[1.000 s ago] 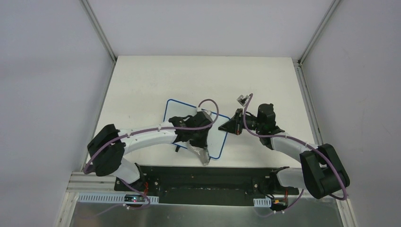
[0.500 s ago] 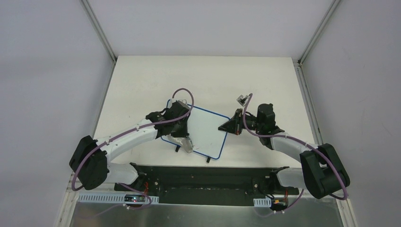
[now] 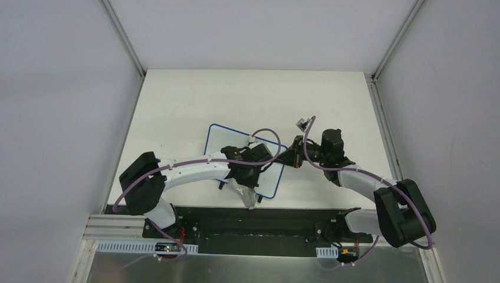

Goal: Erase the whiteboard

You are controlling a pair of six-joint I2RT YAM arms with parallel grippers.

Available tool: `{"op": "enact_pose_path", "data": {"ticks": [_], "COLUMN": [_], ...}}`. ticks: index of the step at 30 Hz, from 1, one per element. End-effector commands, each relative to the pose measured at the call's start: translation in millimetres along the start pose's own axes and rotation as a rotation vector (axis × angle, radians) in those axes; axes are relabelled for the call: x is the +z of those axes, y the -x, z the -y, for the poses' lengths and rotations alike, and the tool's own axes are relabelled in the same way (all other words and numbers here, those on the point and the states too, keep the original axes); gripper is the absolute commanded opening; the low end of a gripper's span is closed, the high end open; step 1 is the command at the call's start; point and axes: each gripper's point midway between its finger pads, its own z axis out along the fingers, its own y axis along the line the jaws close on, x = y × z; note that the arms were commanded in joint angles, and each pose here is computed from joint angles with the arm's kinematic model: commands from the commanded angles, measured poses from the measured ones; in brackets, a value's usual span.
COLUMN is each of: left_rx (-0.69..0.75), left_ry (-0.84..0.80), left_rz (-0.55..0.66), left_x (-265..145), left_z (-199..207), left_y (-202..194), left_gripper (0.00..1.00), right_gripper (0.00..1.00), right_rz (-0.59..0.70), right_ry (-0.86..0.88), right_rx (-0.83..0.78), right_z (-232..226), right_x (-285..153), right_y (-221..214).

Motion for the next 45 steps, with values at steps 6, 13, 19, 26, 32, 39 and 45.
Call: {"op": "enact_pose_path", "data": {"ticks": [6, 13, 19, 26, 32, 39, 45], "left_rx": [-0.156, -0.205, -0.259, -0.111, -0.088, -0.147, -0.267], "left_ry": [0.084, 0.2, 0.023, -0.119, -0.211, -0.04, 0.082], "left_rz": [0.21, 0.257, 0.249, 0.254, 0.198, 0.237, 0.262], "left_x": [-6.9, -30.9, -17.4, -14.7, -0.1, -2.0, -13.8], "left_z": [-72.1, -134.3, -92.9, 6.5, 57.0, -8.2, -98.0], "left_y": [48.7, 48.3, 53.3, 58.8, 55.4, 53.0, 42.1], "left_gripper": [0.0, 0.0, 0.0, 0.0, 0.0, 0.0, 0.0], "right_gripper": [0.0, 0.0, 0.0, 0.0, 0.0, 0.0, 0.0], "right_rz": [-0.059, -0.061, -0.065, -0.067, -0.066, -0.067, -0.067], "right_ry": [0.056, 0.056, 0.058, 0.058, 0.059, 0.061, 0.064], "right_rx": [-0.082, -0.081, -0.083, -0.081, -0.082, -0.082, -0.087], "right_z": [-7.1, -6.9, -7.3, -6.7, -7.9, -8.0, -9.6], "right_x": [3.0, 4.1, 5.1, 5.8, 5.2, 5.5, 5.4], "right_y": [-16.2, -16.4, -17.4, -17.7, -17.7, -17.8, -17.6]}}
